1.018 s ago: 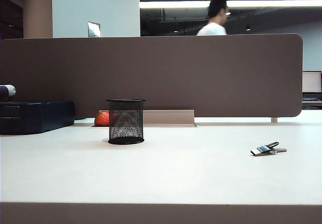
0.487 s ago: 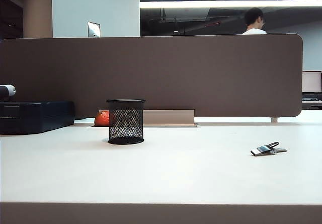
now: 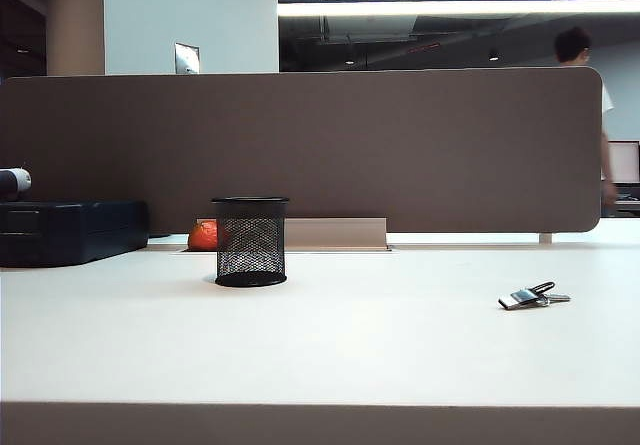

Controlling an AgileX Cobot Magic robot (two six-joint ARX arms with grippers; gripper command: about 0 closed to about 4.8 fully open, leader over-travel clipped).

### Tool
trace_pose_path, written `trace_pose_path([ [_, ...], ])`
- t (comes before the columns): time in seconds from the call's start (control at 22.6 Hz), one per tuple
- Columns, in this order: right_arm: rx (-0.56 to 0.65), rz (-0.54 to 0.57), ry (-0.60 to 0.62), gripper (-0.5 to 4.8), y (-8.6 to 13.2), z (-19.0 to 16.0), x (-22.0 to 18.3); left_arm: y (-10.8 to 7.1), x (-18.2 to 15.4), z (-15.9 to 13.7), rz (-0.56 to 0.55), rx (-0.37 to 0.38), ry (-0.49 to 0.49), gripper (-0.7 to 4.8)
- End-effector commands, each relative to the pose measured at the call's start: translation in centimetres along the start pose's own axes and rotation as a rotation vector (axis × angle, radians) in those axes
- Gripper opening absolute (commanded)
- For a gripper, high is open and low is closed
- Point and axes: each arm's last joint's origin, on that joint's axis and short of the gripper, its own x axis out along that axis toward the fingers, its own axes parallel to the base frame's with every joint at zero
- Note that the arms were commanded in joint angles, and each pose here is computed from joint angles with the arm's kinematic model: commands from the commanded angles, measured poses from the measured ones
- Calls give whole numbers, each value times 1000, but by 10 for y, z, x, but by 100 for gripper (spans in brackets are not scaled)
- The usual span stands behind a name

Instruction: Pick up a bunch of keys from the table, then put them into the black basket.

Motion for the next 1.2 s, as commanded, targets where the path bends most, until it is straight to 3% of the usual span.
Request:
trace_pose_path([
  [0.04,10,-4,45,-5,1,21,-12,-2,-6,7,-37,-47,79,-6],
  [0.18,15,20,119,-5,4,43,-19,-5,-14,21,-60,-109,120,-6],
  [0.44,147,108,337,-5,10,79,-4,-12,-30,55,-163,-108,64,-6],
  [0.71,173,169,468,-5,14,107,13,-16,-34,74,-264,-162,199,-6],
  [1.2,230,251,645,9,18,115,26,-15,-16,114,-403,-222,297,-6],
])
